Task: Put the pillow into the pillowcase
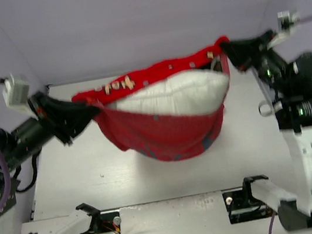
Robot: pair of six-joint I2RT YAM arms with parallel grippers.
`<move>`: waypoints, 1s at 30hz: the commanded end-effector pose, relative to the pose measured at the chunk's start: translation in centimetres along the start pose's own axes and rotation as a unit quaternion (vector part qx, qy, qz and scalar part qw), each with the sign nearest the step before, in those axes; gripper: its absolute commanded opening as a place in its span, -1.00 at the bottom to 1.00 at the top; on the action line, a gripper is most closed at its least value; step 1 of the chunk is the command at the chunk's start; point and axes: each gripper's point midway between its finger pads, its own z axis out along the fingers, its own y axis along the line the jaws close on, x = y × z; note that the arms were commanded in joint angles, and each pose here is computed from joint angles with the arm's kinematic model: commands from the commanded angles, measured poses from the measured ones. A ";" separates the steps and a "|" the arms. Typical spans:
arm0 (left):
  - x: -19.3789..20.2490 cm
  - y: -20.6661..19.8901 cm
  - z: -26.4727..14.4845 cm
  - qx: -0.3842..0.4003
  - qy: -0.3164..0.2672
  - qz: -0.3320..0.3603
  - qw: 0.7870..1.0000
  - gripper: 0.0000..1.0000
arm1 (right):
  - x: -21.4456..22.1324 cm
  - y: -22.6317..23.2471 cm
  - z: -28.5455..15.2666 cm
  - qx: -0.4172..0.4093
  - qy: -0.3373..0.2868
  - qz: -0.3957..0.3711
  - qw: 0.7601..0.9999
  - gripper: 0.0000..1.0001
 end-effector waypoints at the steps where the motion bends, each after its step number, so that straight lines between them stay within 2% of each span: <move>1: -6.4 5.1 3.7 -0.106 -0.091 0.029 0.990 -1.00 | -2.4 -2.6 5.8 -0.018 0.001 -0.039 0.999 -1.00; 2: -6.6 6.9 5.5 -0.122 -0.083 0.033 0.989 -1.00 | -2.7 -2.7 6.8 -0.028 0.004 -0.036 0.999 -1.00; 4: -9.4 7.5 6.0 -0.143 -0.114 0.058 0.981 -1.00 | -3.2 -3.8 10.0 -0.047 0.013 -0.020 0.999 -1.00; 5: -9.5 9.8 7.9 -0.168 -0.105 0.065 0.978 -1.00 | -3.5 -4.2 11.0 -0.055 0.015 -0.011 0.998 -1.00; 6: -10.3 10.9 8.3 -0.185 -0.112 0.075 0.974 -1.00 | -1.8 -5.6 13.1 -0.071 0.041 0.021 0.996 -1.00; 7: -12.9 11.0 7.5 -0.197 -0.146 0.091 0.965 -1.00 | -5.0 -3.8 13.7 -0.102 0.014 -0.002 0.995 -1.00; 8: -12.9 13.0 9.2 -0.204 -0.138 0.085 0.965 -1.00 | -6.0 -3.3 14.3 -0.118 0.008 -0.004 0.993 -1.00; 9: -13.9 13.3 9.2 -0.201 -0.150 0.087 0.964 -1.00 | -5.7 -3.9 15.7 -0.135 0.013 0.006 0.991 -1.00; 10: -16.3 12.2 8.1 -0.192 -0.185 0.099 0.959 -1.00 | -7.1 -3.0 16.0 -0.157 -0.004 -0.007 0.988 -1.00; 11: -16.9 11.5 8.9 -0.161 -0.192 0.103 0.963 -1.00 | -10.1 -1.2 15.2 -0.186 -0.037 -0.029 0.981 -1.00; 12: -17.8 10.1 8.9 -0.133 -0.207 0.114 0.963 -1.00 | -12.8 0.6 14.4 -0.241 -0.098 -0.077 0.963 -1.00; 13: -19.9 7.9 8.1 -0.100 -0.249 0.137 0.954 -1.00 | -14.2 2.1 13.0 -0.279 -0.113 -0.033 0.953 -1.00; 14: -20.4 5.9 7.7 -0.061 -0.263 0.137 0.953 -1.00 | -16.4 2.7 11.4 -0.294 -0.153 -0.047 0.942 -1.00; 15: -21.4 4.3 7.0 -0.035 -0.286 0.147 0.946 -1.00 | -17.7 3.7 10.1 -0.326 -0.197 -0.077 0.921 -1.00; 16: -22.9 1.8 5.5 -0.001 -0.327 0.170 0.930 -1.00 | -19.0 4.3 9.3 -0.337 -0.220 -0.066 0.913 -1.00; 17: -23.1 -0.1 4.9 0.033 -0.330 0.175 0.927 -1.00 | -20.5 6.5 7.5 -0.359 -0.248 -0.099 0.895 -1.00; 20: -23.2 -3.5 3.3 0.086 -0.335 0.214 0.914 -1.00 | -21.3 7.8 5.6 -0.380 -0.289 -0.115 0.871 -1.00; 22: -23.9 -5.2 1.8 0.098 -0.358 0.238 0.898 -1.00 | -21.9 7.7 5.2 -0.368 -0.306 -0.114 0.871 -1.00; 24: -24.9 -5.7 0.3 0.073 -0.381 0.267 0.882 -1.00 | -23.1 7.5 4.9 -0.348 -0.341 -0.119 0.865 -1.00; 25: -24.6 -4.5 1.0 0.050 -0.367 0.259 0.892 -1.00 | -23.6 7.6 4.7 -0.347 -0.353 -0.120 0.861 -1.00; 27: -25.1 -3.4 0.7 0.012 -0.372 0.273 0.887 -1.00 | -24.3 7.8 4.5 -0.354 -0.363 -0.121 0.853 -1.00; 29: -24.9 -1.5 1.0 -0.030 -0.364 0.274 0.890 -1.00 | -23.8 6.9 5.2 -0.358 -0.353 -0.099 0.859 -1.00; 30: -24.0 0.8 2.4 -0.054 -0.345 0.260 0.900 -1.00 | -23.5 6.8 5.1 -0.364 -0.346 -0.084 0.860 -1.00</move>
